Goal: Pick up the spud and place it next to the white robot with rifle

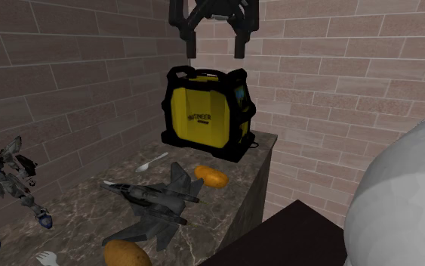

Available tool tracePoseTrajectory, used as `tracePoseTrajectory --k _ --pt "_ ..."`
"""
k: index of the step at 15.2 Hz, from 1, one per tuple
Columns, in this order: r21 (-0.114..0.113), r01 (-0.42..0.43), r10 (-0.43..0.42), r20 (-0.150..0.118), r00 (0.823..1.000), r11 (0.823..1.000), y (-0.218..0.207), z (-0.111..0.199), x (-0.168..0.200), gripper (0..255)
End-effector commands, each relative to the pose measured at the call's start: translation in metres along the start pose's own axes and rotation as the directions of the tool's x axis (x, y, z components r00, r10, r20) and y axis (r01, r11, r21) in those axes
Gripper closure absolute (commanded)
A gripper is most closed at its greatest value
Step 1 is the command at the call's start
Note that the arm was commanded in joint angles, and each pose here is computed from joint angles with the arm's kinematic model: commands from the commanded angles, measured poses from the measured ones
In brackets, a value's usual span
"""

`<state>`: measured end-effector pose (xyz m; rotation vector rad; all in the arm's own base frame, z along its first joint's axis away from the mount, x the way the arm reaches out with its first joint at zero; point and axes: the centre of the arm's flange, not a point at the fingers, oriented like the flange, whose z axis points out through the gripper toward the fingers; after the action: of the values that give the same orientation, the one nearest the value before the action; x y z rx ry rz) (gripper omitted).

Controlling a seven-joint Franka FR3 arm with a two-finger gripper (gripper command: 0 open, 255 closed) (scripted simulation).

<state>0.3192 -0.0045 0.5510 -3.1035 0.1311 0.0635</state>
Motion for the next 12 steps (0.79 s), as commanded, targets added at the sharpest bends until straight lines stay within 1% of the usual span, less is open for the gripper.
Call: tracePoseTrajectory --k 1,6,12 --pt "0.000 0.000 0.000 0.000 1.000 1.000 0.000 0.000 0.000 0" --pt "-0.009 0.056 -0.056 -0.011 0.998 0.998 0.019 0.054 0.030 0" --pt "-0.022 0.123 -0.124 -0.024 0.992 0.992 0.041 0.118 0.069 0"
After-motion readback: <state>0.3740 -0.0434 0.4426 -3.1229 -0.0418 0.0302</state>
